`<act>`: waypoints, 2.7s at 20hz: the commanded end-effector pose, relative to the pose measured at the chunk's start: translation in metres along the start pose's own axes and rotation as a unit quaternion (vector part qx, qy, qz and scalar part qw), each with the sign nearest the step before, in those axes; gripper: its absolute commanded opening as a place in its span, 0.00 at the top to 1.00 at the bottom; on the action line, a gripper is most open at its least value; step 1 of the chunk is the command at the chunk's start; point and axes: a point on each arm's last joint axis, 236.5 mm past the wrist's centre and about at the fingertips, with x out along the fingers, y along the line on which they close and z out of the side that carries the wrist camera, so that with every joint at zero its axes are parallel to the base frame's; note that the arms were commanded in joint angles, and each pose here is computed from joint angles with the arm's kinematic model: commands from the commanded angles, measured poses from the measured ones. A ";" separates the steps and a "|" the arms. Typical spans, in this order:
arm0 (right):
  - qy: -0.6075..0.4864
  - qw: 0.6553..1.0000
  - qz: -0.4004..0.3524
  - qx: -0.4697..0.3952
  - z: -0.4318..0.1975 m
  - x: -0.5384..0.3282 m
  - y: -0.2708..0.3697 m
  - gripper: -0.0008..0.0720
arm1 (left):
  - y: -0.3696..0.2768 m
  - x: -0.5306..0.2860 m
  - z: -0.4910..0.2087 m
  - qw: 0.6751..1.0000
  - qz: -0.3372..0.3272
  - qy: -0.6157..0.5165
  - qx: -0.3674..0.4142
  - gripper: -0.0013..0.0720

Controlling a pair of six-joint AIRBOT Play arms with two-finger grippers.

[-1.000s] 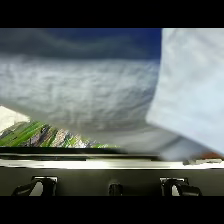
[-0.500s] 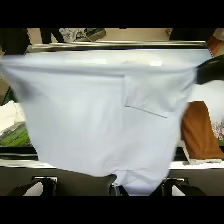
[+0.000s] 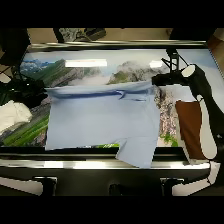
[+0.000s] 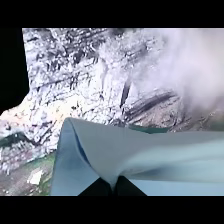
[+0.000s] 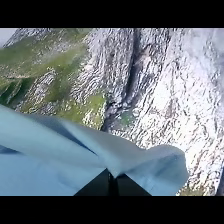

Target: Fold the shirts.

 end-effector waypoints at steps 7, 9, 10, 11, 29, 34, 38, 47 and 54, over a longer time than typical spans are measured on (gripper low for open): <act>0.242 0.969 0.042 -0.019 -0.120 -0.035 -0.006 0.93 | 0.017 0.007 -0.089 0.980 -0.014 0.195 0.043 0.93; 0.281 0.958 0.056 -0.004 -0.150 -0.024 0.002 0.93 | 0.023 0.023 -0.119 0.971 -0.017 0.238 0.026 0.93; 0.291 0.955 0.058 0.004 -0.159 -0.021 0.002 0.93 | 0.024 0.026 -0.133 0.965 -0.018 0.260 0.019 0.93; 0.298 0.953 0.059 0.010 -0.165 -0.018 0.002 0.93 | 0.025 0.027 -0.143 0.961 -0.019 0.275 0.014 0.93; 0.342 0.937 0.061 0.050 -0.189 -0.111 -0.031 0.30 | 0.088 -0.055 -0.266 0.930 0.041 0.354 -0.083 0.36; 0.344 0.934 0.089 0.045 -0.199 -0.107 -0.020 0.30 | 0.090 -0.051 -0.315 0.928 0.019 0.361 -0.093 0.36; 0.349 0.931 0.093 0.042 -0.200 -0.113 -0.017 0.30 | 0.077 -0.038 -0.309 0.935 -0.005 0.334 -0.116 0.42; 0.360 0.927 0.096 0.041 -0.235 -0.129 0.003 0.30 | 0.077 -0.024 -0.315 0.939 -0.004 0.312 -0.141 0.93; 0.364 0.910 0.171 0.106 -0.321 -0.131 0.074 0.16 | 0.076 -0.025 -0.313 0.943 -0.008 0.307 -0.124 0.93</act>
